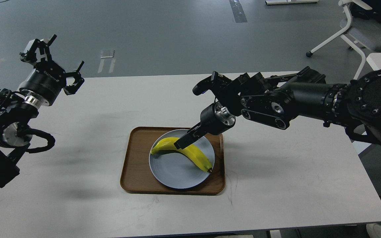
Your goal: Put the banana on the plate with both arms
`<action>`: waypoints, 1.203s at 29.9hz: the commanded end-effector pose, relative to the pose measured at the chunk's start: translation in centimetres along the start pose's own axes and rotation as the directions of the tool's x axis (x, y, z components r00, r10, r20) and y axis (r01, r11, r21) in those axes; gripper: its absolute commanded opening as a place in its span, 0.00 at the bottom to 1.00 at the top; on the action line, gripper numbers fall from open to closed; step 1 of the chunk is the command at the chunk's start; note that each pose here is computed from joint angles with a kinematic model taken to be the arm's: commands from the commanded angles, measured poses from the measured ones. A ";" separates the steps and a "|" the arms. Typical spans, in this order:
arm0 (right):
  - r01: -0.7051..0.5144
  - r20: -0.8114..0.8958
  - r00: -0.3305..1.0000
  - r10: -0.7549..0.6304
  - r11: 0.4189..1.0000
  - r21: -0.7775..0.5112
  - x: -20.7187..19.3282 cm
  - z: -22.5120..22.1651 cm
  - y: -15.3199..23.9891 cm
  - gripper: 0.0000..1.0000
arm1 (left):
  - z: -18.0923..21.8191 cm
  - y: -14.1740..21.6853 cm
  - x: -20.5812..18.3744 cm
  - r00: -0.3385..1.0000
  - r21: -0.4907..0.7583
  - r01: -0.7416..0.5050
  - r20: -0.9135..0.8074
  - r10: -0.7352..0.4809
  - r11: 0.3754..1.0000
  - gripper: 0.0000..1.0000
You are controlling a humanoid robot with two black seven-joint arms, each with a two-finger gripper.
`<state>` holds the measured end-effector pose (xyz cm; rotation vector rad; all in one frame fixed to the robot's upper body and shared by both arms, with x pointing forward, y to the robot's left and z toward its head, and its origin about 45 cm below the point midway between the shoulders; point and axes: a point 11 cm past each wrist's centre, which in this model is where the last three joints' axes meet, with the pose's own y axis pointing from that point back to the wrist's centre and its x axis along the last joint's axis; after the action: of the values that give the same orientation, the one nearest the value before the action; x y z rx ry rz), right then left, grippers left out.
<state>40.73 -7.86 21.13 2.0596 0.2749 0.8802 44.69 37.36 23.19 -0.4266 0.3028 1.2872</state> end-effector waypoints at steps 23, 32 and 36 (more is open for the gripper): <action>-0.828 0.903 -0.198 0.381 0.428 -0.362 -12.5 18.9 17.2 1.00 | -1.6 1.1 0.6 1.000 0.064 -0.008 0.017 0.007 0.998 1.00; -0.792 0.887 -0.349 0.304 0.411 -0.452 -17.1 19.7 15.8 1.00 | -2.4 1.7 0.9 1.000 0.079 -0.019 0.010 0.018 0.997 1.00; -0.782 0.885 -0.357 0.298 0.422 -0.458 -17.9 19.7 15.3 1.00 | -2.6 1.7 0.8 1.000 0.080 -0.019 0.007 0.018 0.997 1.00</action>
<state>39.56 -38.23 17.33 2.5886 -1.8300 -0.4713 43.30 37.27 20.40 -0.3517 0.3508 1.2894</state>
